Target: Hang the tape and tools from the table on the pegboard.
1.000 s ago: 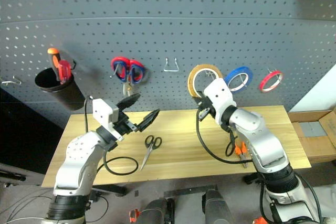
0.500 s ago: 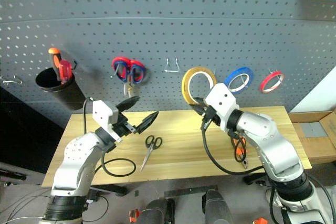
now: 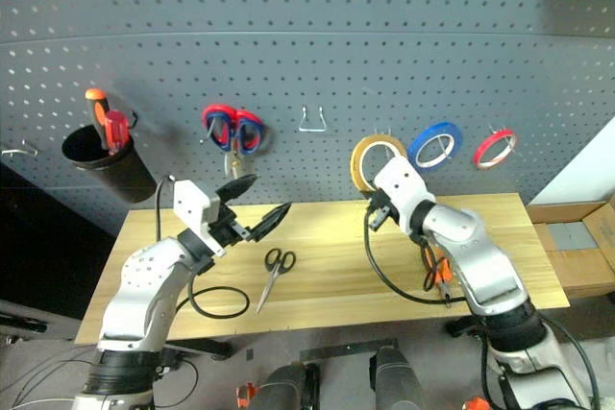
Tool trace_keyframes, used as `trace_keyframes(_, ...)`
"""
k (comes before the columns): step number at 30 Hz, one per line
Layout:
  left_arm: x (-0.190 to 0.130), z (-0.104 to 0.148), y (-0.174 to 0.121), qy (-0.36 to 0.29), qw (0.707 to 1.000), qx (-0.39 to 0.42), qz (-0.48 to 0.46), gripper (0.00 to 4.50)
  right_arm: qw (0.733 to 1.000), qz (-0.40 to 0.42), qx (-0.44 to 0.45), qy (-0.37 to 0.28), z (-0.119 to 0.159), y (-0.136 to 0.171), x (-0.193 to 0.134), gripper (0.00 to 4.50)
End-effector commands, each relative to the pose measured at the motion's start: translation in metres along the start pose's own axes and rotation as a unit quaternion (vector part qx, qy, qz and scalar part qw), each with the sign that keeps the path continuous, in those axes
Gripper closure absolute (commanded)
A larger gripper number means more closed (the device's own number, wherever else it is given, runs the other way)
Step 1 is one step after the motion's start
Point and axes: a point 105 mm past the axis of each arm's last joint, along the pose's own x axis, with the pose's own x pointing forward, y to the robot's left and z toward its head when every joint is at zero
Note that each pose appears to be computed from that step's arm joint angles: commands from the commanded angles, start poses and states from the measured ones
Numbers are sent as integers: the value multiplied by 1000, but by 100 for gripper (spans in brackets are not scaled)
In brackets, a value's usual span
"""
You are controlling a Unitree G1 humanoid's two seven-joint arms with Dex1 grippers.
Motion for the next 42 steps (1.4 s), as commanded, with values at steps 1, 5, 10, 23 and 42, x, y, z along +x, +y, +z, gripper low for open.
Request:
trace_keyframes(1,4,13,-1,-18,1000,15,-4,0,998,-30,35,-38,9,-15,14,440)
trace_keyframes(5,6,14,-3,-20,1000,14,-7,0,995,-60,77,-35,2,-31,33,366)
trace_keyframes(10,7,15,-8,-23,1000,10,-13,0,993,-80,85,-20,-9,-39,28,206)
trace_keyframes(23,3,-43,-61,131,973,-8,-187,0,936,-81,245,239,-121,-1,-74,12)
trace_keyframes(42,-6,-32,-84,146,956,-22,-253,0,849,-192,340,357,-201,-18,-60,12)
